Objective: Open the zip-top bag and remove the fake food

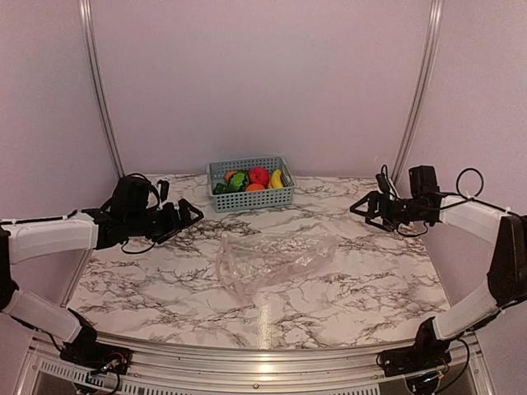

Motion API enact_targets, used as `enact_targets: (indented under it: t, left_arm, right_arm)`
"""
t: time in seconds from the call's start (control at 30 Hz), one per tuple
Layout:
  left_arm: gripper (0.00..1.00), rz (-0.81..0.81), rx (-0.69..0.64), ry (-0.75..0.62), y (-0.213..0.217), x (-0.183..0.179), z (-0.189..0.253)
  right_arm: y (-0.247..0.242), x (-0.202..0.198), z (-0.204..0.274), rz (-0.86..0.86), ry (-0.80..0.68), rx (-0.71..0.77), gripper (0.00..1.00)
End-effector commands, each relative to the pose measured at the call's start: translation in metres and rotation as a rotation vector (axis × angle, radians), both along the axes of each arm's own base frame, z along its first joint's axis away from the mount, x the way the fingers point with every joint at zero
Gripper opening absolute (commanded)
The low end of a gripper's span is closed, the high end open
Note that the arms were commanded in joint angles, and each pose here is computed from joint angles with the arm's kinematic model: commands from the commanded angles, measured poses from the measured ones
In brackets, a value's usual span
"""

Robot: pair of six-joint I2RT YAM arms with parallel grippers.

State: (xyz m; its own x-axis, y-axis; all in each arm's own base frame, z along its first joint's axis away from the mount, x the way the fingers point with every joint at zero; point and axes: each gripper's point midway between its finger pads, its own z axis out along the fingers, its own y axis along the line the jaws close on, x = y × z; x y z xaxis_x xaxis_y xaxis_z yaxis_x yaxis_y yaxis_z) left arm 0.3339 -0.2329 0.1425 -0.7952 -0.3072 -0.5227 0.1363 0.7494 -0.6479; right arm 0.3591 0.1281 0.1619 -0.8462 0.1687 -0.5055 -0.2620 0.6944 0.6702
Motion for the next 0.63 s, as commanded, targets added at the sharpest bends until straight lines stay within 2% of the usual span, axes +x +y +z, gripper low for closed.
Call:
enact_targets:
  t: [0.0, 0.2, 0.37, 0.6]
  left_arm:
    - [0.99, 0.117, 0.065, -0.072, 0.048, 0.0, 0.038]
    - [0.99, 0.195, 0.167, -0.12, 0.094, -0.027, 0.081]
    - [0.99, 0.254, 0.24, -0.103, 0.124, -0.059, 0.078]
    - [0.99, 0.273, 0.248, -0.117, 0.138, -0.084, 0.079]
  right_arm:
    - [-0.006, -0.008, 0.044, -0.017, -0.172, -0.025, 0.99]
    - [-0.012, -0.033, 0.073, -0.047, -0.301, -0.05, 0.99]
    - [-0.014, -0.061, 0.088, -0.092, -0.388, -0.01, 0.99]
    - [-0.011, -0.088, 0.083, -0.076, -0.407, 0.017, 0.99]
